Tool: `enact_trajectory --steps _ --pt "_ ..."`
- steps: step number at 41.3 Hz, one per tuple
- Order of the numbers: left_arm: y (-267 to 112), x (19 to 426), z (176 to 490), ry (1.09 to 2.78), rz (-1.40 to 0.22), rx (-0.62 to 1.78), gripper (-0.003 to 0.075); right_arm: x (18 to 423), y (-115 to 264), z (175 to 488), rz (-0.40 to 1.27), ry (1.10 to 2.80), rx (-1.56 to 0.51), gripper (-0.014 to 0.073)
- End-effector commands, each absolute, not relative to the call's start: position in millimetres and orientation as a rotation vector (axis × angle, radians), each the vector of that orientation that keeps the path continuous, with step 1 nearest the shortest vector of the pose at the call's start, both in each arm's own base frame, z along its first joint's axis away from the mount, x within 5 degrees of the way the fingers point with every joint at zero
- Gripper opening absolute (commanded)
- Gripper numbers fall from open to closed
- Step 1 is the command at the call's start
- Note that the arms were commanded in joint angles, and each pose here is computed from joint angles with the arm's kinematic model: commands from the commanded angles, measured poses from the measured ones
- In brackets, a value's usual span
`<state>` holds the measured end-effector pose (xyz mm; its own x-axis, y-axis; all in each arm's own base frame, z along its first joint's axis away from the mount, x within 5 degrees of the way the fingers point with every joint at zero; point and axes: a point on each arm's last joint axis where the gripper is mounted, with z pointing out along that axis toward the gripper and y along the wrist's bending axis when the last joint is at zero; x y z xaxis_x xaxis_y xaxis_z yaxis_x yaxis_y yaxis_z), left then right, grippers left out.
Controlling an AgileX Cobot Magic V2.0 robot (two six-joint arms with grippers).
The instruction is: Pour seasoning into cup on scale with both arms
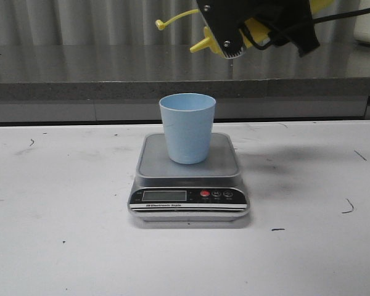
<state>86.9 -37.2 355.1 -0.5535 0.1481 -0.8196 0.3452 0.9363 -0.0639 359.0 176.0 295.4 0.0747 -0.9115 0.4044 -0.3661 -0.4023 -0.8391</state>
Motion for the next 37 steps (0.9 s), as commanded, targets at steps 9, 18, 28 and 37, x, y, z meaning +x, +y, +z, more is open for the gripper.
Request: enact_trajectory --steps 9,18,28,37 --pt "-38 89 368 2.077 -0.292 0.326 0.0428 355 174 334 -1.398 1.151 -1.737 0.0349" --pt "-38 89 368 2.077 -0.292 0.326 0.0428 354 171 334 -1.357 1.246 -1.657 0.0349" --pt "-38 89 368 2.077 -0.292 0.326 0.0428 338 162 351 -1.188 1.38 -1.429 0.0349" --pt "-38 89 368 2.077 -0.292 0.326 0.0428 315 142 348 -0.956 1.492 -1.249 0.0349"
